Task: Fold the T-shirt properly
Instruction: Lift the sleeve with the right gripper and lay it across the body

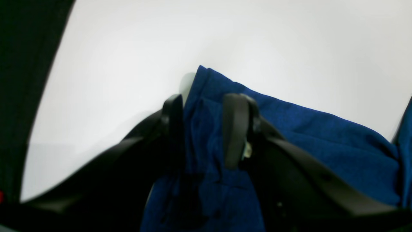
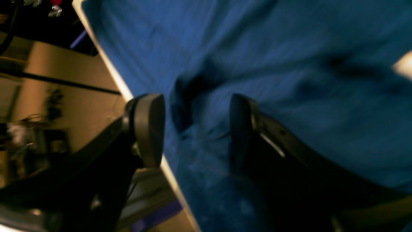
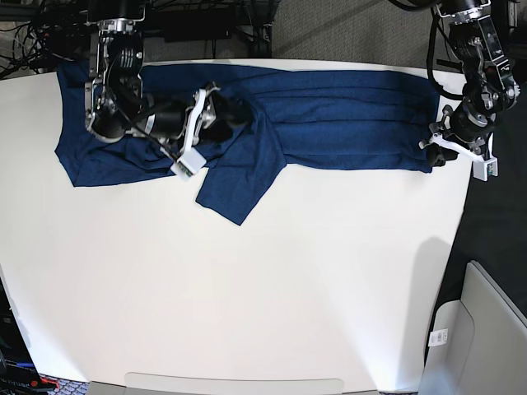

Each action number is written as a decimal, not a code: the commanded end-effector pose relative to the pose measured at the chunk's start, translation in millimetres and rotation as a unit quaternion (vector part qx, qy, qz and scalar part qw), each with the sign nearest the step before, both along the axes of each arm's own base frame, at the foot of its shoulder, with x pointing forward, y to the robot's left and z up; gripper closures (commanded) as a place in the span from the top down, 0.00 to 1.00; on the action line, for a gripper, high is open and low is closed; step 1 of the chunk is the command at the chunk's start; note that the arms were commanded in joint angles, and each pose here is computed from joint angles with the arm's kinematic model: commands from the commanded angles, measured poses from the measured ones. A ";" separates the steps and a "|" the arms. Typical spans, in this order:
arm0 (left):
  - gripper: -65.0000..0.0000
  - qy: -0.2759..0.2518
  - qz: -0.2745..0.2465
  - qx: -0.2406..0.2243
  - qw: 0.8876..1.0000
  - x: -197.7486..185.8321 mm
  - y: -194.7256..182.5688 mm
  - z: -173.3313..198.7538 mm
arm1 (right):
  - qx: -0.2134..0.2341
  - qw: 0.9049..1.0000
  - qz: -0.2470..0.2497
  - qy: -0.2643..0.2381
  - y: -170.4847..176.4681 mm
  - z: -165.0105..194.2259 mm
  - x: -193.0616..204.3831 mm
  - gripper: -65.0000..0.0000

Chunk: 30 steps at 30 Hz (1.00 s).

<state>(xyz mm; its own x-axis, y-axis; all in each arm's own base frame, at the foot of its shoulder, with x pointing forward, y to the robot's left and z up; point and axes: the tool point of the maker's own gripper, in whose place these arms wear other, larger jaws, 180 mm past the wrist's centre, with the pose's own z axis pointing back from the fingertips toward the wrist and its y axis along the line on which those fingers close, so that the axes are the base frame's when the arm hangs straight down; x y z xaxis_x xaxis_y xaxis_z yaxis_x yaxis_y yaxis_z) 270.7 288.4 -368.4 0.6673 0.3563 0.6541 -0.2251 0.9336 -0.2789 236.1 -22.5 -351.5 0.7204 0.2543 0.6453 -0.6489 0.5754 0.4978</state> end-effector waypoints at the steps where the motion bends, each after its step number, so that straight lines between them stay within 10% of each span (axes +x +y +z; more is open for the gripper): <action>1: 0.32 -0.020 -0.003 0.007 1.000 7.8 2.7 12.3 | 0.013 1.000 -0.003 -0.028 0.2 15.5 12.0 0.49; 16: 0.32 -0.020 -0.003 0.005 1.000 7.5 1.3 11.8 | -0.125 0.978 -0.113 -0.121 -67.8 30.9 147.5 0.46; 30: 0.32 -0.024 -0.001 0.004 1.000 8.7 2.4 13.4 | -0.170 0.983 -0.074 -0.012 -41.9 -51.9 128.2 0.46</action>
<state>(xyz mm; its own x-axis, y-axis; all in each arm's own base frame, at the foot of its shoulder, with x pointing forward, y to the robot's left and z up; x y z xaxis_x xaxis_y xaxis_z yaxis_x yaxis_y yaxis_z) 270.9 284.6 -369.7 0.6705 0.3638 0.6467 -0.2254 0.9302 -0.2896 366.4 -59.3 -400.5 0.7419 0.3212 0.5886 -0.5534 0.7889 0.2671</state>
